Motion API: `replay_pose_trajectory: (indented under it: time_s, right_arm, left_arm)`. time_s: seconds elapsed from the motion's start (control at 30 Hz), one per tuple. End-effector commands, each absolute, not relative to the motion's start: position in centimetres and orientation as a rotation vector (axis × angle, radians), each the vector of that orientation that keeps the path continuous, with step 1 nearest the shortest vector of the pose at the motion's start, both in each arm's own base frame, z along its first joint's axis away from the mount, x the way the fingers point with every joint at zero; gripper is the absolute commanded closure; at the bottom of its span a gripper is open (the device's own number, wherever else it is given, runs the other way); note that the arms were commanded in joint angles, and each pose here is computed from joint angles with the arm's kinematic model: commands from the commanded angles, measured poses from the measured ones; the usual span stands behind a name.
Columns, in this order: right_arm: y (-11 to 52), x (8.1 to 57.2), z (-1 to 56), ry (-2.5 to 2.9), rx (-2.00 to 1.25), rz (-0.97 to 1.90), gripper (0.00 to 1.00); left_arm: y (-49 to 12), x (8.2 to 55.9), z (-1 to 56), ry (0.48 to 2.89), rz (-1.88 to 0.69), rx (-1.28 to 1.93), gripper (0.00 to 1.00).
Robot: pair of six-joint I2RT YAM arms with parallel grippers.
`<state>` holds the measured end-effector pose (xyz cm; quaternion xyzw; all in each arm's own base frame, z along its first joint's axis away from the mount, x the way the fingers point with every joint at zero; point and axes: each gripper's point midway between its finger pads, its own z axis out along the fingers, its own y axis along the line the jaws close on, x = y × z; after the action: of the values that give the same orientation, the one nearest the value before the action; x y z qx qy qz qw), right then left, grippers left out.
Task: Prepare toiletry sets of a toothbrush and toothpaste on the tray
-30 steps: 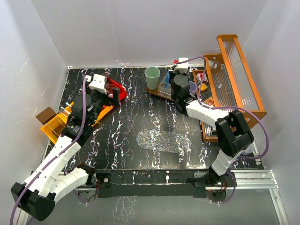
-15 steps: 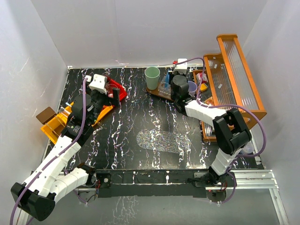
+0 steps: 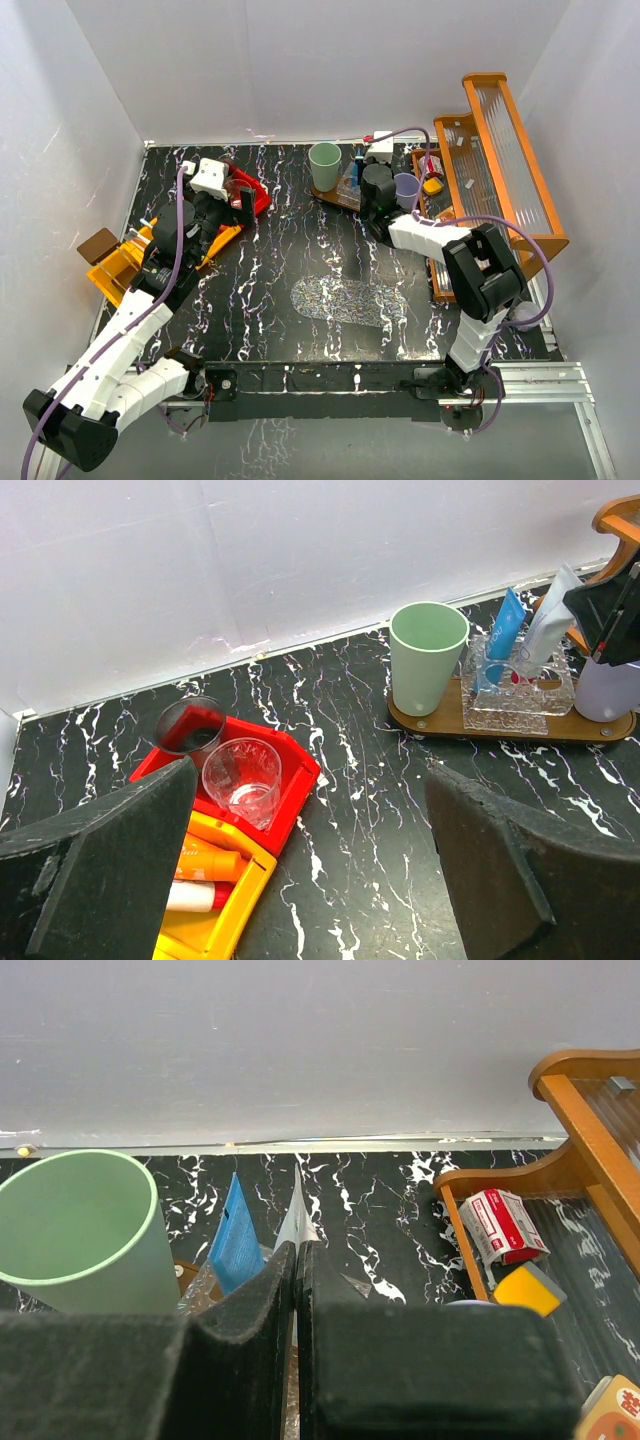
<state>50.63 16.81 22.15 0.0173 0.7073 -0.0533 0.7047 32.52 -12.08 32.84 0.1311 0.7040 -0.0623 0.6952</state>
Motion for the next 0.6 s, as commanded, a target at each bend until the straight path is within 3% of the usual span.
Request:
replay_pose_trajectory:
  time_s: [0.0,0.57]
  right_arm:
    - [16.3,51.4,25.5,1.46,0.135,-0.079,1.0]
    - [16.1,51.8,23.1,1.487,0.155,-0.089,1.0]
  left_arm:
    - [-12.0,32.4,33.8,1.532,-0.147,0.288,0.04]
    - [-12.0,32.4,33.7,1.533,-0.147,0.289,0.04]
